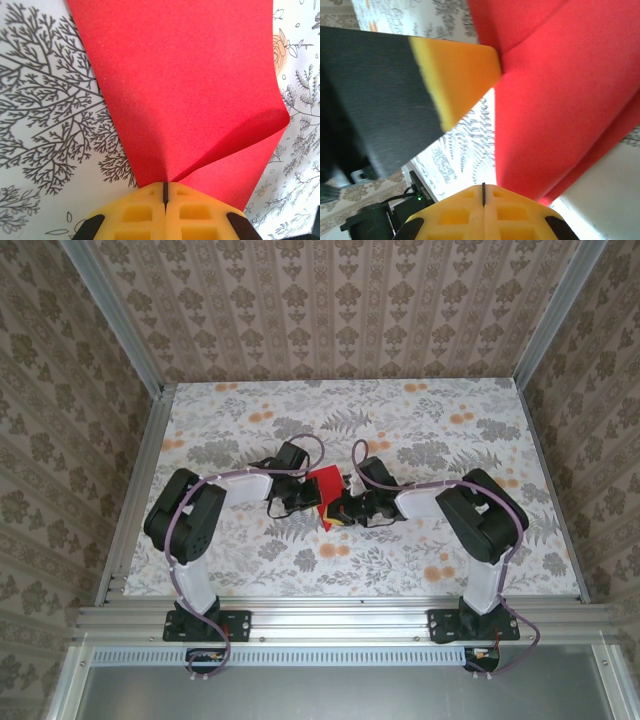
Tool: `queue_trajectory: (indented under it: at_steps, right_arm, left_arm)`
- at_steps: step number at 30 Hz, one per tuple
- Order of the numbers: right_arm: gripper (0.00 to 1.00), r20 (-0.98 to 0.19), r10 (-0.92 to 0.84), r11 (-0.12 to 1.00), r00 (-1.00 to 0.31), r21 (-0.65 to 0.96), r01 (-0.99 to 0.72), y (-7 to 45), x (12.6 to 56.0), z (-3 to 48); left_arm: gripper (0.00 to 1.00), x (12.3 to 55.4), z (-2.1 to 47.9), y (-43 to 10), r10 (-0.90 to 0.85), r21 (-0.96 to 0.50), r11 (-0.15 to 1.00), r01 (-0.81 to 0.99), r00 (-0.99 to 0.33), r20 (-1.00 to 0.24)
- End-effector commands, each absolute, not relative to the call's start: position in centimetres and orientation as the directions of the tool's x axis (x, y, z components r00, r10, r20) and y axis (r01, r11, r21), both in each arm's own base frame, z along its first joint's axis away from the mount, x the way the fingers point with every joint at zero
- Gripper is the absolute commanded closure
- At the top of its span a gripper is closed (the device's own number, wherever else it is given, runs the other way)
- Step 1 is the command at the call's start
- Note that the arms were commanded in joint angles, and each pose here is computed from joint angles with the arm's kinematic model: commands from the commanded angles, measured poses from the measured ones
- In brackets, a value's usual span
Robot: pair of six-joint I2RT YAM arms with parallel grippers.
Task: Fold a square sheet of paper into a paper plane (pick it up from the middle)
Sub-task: Third fold the triangle at the center of the table.
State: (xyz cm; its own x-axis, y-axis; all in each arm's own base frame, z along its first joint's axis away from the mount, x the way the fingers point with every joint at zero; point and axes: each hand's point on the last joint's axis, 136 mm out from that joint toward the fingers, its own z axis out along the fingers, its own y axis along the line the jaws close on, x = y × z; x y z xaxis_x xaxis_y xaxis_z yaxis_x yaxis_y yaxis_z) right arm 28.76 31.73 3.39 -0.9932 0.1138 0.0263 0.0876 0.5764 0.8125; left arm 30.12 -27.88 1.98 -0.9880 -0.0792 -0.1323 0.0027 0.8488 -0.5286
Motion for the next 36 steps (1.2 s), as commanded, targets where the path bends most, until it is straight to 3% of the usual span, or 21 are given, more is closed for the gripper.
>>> queue_trajectory:
  at_steps: [1,11,22,30,36]
  right_arm:
    - [0.96,0.037,0.072,0.568,-0.997,0.820,0.072,32.3,28.0,2.6]
    - [0.96,0.063,0.061,0.561,-0.996,0.823,0.086,32.5,27.7,1.5]
    - [0.96,0.082,0.086,0.658,-0.993,0.744,0.118,30.8,27.1,-0.6]
    - [0.96,-0.025,-0.031,0.713,-0.999,0.700,-0.040,31.3,26.1,2.3]
    - [0.96,0.001,-0.053,0.758,-0.999,0.651,-0.039,31.1,25.2,0.7]
  left_arm:
    - [1.00,28.6,-0.9,-26.1,-0.069,-0.426,0.904,-0.032,-0.995,-0.071]
    - [1.00,28.4,-1.1,-26.1,-0.069,-0.415,0.909,-0.034,-0.995,-0.069]
    - [1.00,28.9,-0.4,-26.0,-0.063,-0.402,0.915,-0.018,-0.993,-0.097]
    - [1.00,28.7,-0.8,-25.8,-0.062,-0.394,0.919,-0.023,-0.994,-0.089]
    - [1.00,28.7,-0.7,-26.0,-0.064,-0.396,0.918,-0.022,-0.994,-0.093]
